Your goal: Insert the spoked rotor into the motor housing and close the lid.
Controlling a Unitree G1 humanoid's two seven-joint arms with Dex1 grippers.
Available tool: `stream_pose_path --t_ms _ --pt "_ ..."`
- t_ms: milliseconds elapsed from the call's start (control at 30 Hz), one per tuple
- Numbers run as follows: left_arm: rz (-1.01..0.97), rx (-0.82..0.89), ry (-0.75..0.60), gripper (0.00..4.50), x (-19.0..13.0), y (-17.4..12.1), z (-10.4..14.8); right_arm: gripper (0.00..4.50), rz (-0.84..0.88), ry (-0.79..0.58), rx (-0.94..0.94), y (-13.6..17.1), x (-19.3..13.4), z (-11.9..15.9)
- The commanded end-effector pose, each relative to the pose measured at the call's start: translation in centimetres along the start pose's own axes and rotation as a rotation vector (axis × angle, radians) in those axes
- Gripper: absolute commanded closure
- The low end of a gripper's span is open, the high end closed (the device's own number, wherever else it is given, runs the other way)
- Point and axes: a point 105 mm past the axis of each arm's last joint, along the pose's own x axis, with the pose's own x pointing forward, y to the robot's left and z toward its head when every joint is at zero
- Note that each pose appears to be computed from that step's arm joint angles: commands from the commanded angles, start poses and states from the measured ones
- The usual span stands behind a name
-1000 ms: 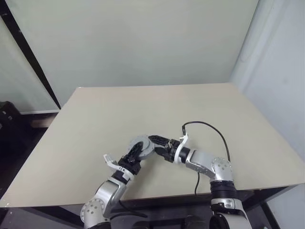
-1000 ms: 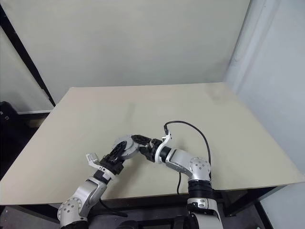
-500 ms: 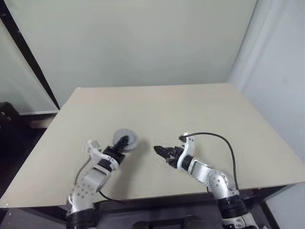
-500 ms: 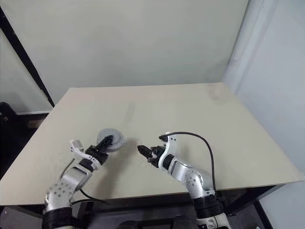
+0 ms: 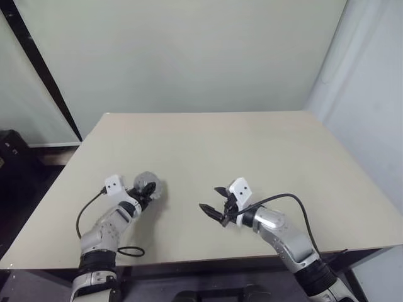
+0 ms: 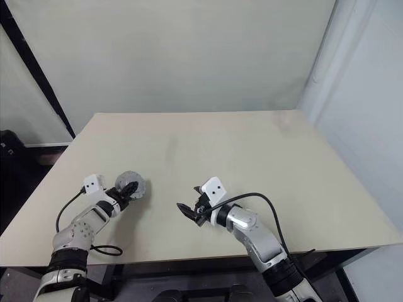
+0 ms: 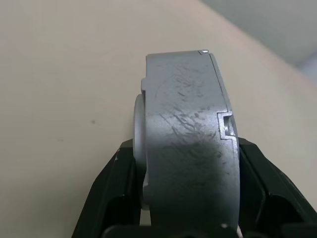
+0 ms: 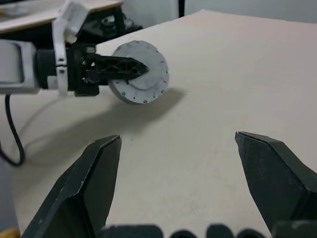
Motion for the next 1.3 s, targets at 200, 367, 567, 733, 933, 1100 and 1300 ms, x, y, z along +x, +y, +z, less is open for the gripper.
stream_pose_path --t_ms 200,367,567,733,933,1100,1300 --pt "-0.007 0.061 -0.094 2.47 0.8 -0.1 2.7 0.48 0.008 -0.027 -0.056 0.0 -0.1 0.7" --pt "0.053 0.039 -0.112 2.48 0.8 1.0 2.6 0.48 0.003 -0.019 -0.062 -0.1 -0.1 0.5" --pt "0.093 0.028 -0.087 2.48 0.4 2.0 1.6 0.48 -0.004 -0.015 -0.068 -0.2 -0.1 0.5" --pt "0.101 0.044 -0.065 2.13 0.1 2.2 1.1 0.48 -0.005 -0.013 -0.072 -0.2 0.0 0.5" --pt "0.148 0.076 -0.081 0.13 -0.6 3.0 1.5 0.48 -0.008 -0.009 -0.076 -0.4 0.0 0.5" --pt "0.179 0.138 -0.100 0.06 -1.4 3.4 2.2 0.48 -0.011 -0.005 -0.076 -0.4 0.0 0.4" --pt "0.273 0.290 -0.183 0.06 -3.1 4.1 4.5 0.48 -0.018 0.003 -0.073 -0.6 -0.1 0.1"
